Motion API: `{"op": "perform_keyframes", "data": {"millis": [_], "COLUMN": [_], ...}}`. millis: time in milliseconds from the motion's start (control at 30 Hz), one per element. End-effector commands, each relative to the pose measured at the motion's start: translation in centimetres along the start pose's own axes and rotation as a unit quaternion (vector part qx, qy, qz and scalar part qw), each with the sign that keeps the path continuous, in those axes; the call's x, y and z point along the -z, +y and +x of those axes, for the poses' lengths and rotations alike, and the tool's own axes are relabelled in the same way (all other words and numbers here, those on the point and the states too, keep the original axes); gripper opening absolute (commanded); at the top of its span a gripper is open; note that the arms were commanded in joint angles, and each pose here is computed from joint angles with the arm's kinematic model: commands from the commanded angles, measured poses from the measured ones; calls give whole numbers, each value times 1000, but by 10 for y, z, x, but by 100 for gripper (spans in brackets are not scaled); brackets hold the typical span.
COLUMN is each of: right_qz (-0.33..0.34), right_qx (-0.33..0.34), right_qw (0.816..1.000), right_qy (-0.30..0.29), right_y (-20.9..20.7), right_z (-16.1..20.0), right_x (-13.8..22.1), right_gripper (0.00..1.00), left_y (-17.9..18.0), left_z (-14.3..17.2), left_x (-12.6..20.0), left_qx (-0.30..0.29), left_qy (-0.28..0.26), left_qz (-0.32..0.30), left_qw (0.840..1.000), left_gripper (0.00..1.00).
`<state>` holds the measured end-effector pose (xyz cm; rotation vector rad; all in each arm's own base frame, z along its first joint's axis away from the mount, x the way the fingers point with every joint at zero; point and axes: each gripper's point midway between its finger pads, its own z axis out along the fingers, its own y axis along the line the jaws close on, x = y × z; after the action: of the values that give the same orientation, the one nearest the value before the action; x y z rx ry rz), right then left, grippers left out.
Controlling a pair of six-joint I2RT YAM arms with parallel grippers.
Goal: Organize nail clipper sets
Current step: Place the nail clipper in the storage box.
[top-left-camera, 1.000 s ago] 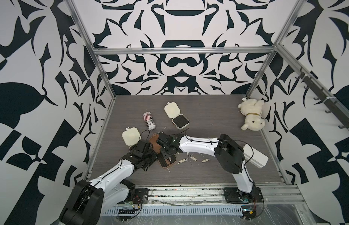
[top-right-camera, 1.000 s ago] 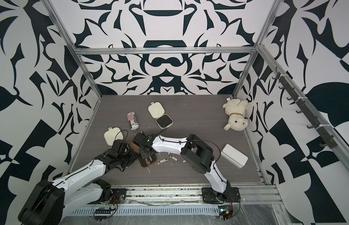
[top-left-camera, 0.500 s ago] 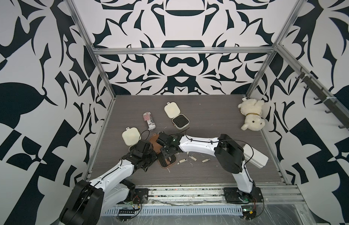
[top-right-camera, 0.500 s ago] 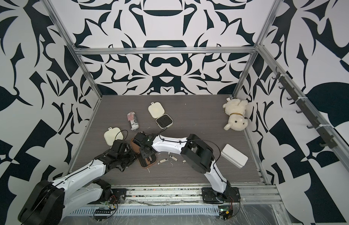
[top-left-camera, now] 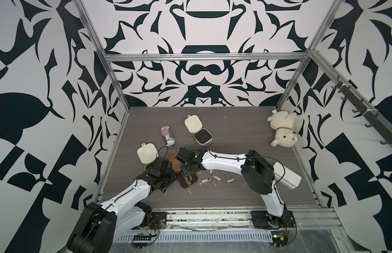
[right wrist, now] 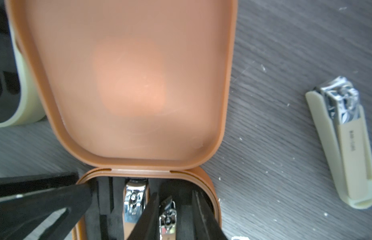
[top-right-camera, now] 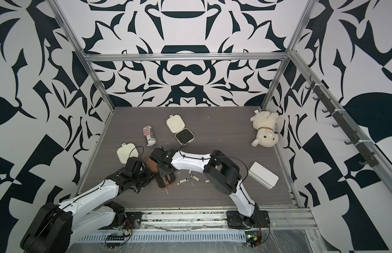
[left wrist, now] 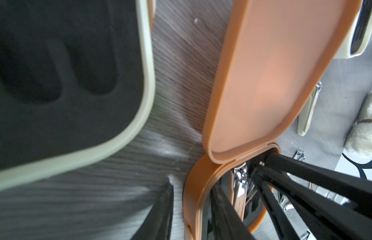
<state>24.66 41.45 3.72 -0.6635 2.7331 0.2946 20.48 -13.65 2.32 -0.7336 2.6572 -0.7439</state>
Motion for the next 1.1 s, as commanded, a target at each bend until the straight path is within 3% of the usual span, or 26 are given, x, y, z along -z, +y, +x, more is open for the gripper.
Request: {"op": "perform_keyframes", "data": {"millis": [0, 133, 633, 1067], "right_qz": [-27, -36, -45, -44], "right_qx": [-17, -17, -17, -24], "right_qw": [999, 999, 998, 998], "right_qy": [-34, -27, -35, -45], "right_y": [5, 8, 13, 10], "right_z": [-21, -19, -25, -32], "right_x": [28, 24, 29, 35], "right_gripper": [29, 26, 29, 21], "left_y": [20, 20, 21, 21], "left_z": [6, 7, 7, 7], "left_x": [-1, -1, -1, 0], "left_qx": [4, 5, 4, 4], "left_qy": [7, 8, 7, 8], "left_qz": [-38, -39, -39, -40], "left_qw": [999, 999, 999, 999], "left_gripper": [34, 35, 35, 35]}}
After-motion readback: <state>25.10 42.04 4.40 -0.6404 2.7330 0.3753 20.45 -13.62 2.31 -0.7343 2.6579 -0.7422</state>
